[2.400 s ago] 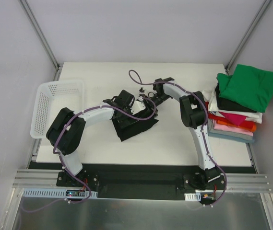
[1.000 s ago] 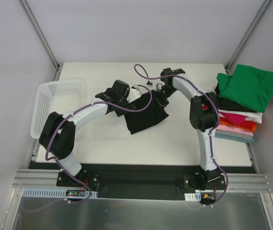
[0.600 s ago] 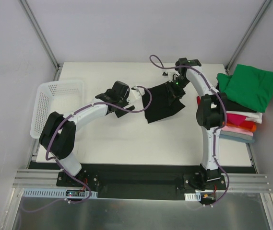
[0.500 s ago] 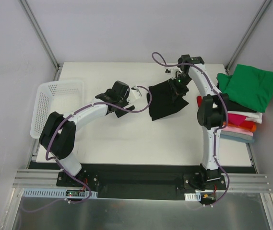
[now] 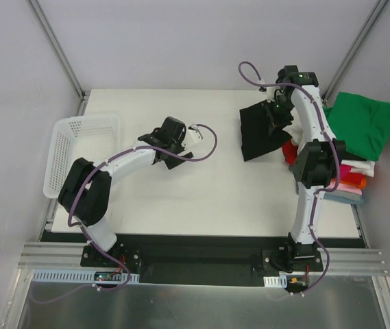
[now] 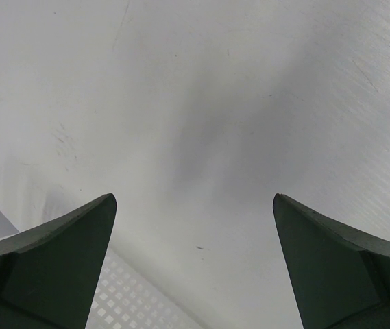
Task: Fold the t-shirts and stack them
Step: Neatly place the folded tshirt to the corner
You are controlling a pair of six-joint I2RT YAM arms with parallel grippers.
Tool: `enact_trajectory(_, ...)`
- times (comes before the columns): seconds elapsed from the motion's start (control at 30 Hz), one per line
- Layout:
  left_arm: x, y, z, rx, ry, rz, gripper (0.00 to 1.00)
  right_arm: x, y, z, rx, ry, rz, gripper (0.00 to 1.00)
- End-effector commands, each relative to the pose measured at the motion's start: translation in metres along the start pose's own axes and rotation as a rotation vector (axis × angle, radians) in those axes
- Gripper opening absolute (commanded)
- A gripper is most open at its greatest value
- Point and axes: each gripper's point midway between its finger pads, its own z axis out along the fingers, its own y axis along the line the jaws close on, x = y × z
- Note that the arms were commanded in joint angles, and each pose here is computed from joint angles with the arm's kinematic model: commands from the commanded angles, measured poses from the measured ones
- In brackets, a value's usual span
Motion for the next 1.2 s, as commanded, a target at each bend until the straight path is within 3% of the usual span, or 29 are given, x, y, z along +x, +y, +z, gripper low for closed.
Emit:
enact_trajectory(0.0,-0.003,0.002,0.002,0.002,-0.016,-0.031,0.99,-0.005,-0.017,-0.076,0.118,-0.157,-0.006,0.01)
enact_trajectory(0.4,0.004,-0.003,0.009,0.007,0.016,-0.037,0.99,-0.007,-0.044,-0.179,0.398,-0.399,-0.054,0.01)
enact_trajectory(0.6,0.002,-0.003,0.007,0.004,0.01,-0.034,0.99,0.008,-0.067,-0.211,0.505,-0.435,-0.028,0.0)
enact_trajectory(1.0,0.008,-0.008,0.008,0.016,0.02,-0.034,0.99,0.065,-0.111,-0.258,0.551,-0.514,0.141,0.01)
enact_trajectory(1.17,0.009,-0.009,0.008,0.017,0.023,-0.035,0.99,0.085,-0.105,-0.269,0.519,-0.566,0.166,0.01)
